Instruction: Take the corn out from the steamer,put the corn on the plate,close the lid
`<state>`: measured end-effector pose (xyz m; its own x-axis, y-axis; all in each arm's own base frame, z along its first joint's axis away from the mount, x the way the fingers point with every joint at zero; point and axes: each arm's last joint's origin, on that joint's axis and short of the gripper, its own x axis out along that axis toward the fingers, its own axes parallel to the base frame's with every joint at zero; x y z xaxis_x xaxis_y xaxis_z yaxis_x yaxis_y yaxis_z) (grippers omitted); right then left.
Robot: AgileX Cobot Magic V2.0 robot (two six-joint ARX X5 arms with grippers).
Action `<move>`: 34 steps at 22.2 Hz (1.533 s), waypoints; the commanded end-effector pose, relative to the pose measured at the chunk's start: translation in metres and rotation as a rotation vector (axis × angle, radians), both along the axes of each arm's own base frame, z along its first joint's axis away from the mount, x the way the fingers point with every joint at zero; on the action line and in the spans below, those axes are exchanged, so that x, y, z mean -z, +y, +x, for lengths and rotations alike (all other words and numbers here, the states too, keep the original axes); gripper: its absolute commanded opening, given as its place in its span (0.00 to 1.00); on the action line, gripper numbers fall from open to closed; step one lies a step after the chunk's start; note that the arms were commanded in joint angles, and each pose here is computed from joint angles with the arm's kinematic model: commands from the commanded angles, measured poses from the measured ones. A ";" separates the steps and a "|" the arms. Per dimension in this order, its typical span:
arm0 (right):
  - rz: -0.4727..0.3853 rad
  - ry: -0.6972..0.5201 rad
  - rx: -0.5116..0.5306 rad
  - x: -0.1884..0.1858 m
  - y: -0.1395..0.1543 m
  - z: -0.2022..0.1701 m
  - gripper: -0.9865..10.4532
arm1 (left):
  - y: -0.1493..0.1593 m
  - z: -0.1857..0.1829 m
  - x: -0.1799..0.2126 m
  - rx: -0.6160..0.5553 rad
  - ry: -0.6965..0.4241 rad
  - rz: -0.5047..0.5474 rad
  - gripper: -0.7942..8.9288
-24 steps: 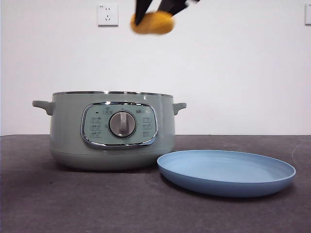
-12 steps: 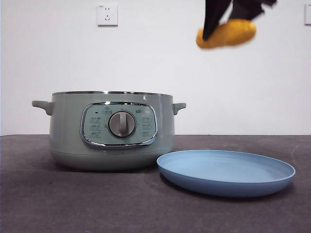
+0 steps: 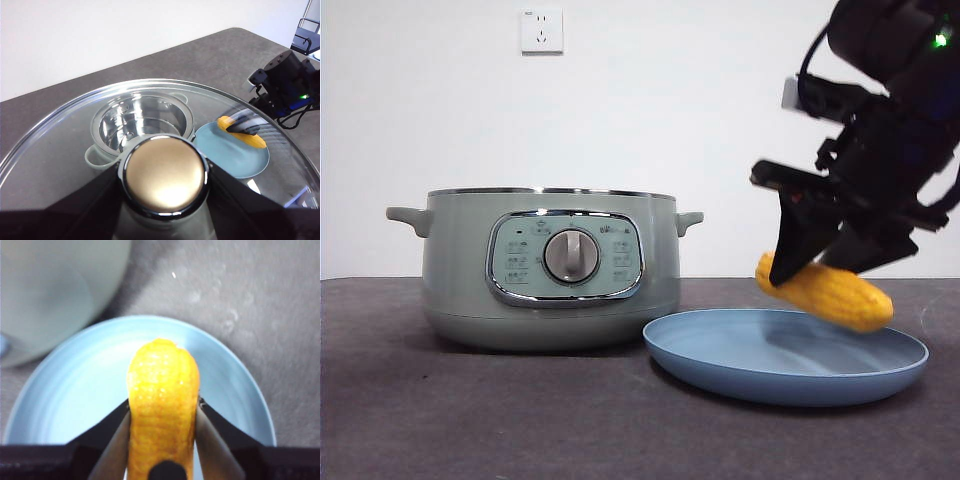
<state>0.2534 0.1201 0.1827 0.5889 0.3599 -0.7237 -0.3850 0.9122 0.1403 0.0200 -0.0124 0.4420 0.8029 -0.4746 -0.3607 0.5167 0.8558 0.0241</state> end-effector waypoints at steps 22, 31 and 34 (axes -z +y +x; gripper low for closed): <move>0.076 -0.012 0.055 -0.004 0.001 -0.003 0.59 | -0.031 0.071 -0.016 0.047 -0.039 -0.032 0.07; 0.176 -0.228 0.048 -0.097 -0.037 -0.083 0.58 | -0.069 0.160 -0.004 0.098 -0.037 -0.029 0.07; 0.200 -0.280 0.048 -0.110 -0.047 -0.104 0.58 | -0.079 0.181 0.010 0.120 -0.048 -0.043 0.07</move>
<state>0.1556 0.0755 0.2912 0.7676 0.4443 -0.4619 -0.3888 0.8958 0.2154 0.2003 -0.0901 0.4277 0.7427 -0.5640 -0.3611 0.6023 0.7983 -0.0081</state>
